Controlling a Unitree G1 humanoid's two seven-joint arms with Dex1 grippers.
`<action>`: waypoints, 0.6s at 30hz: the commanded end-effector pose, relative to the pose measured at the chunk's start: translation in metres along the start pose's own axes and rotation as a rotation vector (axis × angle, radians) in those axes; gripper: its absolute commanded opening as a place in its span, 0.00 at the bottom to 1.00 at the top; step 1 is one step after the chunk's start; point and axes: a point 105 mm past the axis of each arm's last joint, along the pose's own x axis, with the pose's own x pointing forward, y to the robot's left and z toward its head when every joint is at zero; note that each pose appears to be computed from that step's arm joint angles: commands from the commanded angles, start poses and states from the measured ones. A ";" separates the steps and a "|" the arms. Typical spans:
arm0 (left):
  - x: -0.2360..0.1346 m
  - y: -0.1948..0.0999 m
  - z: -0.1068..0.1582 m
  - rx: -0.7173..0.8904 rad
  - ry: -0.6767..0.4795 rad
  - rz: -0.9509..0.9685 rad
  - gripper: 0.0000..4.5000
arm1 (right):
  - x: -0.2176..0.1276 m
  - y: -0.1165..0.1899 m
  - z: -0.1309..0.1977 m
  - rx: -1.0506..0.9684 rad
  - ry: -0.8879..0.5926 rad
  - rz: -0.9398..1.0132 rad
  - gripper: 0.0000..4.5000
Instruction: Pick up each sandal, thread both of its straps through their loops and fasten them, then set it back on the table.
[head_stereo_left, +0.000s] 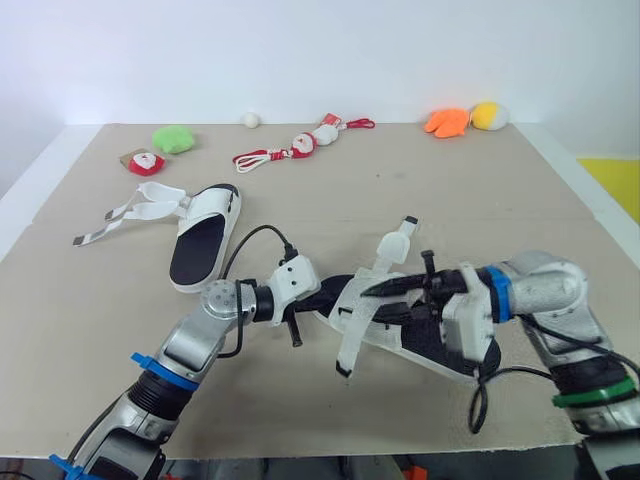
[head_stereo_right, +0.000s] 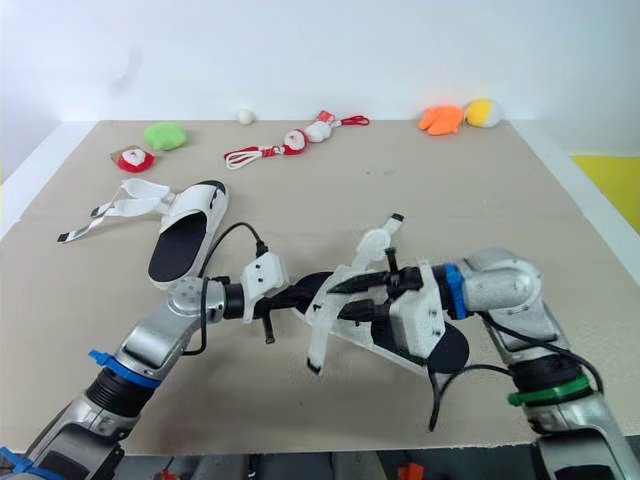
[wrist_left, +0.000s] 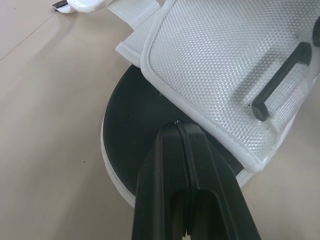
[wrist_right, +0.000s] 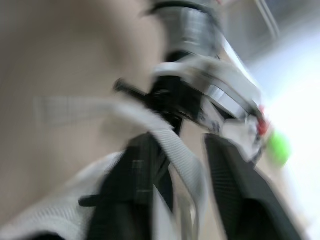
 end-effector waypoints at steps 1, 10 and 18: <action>0.003 -0.023 -0.035 -0.079 0.114 -0.078 0.00 | -0.008 -0.005 0.036 0.161 -0.062 -0.010 0.84; 0.006 -0.022 -0.032 -0.075 0.108 -0.086 0.00 | -0.019 0.073 0.027 0.754 0.134 0.245 0.98; 0.006 -0.026 -0.033 -0.087 0.104 -0.089 0.00 | -0.012 0.108 0.004 1.258 0.336 0.126 0.98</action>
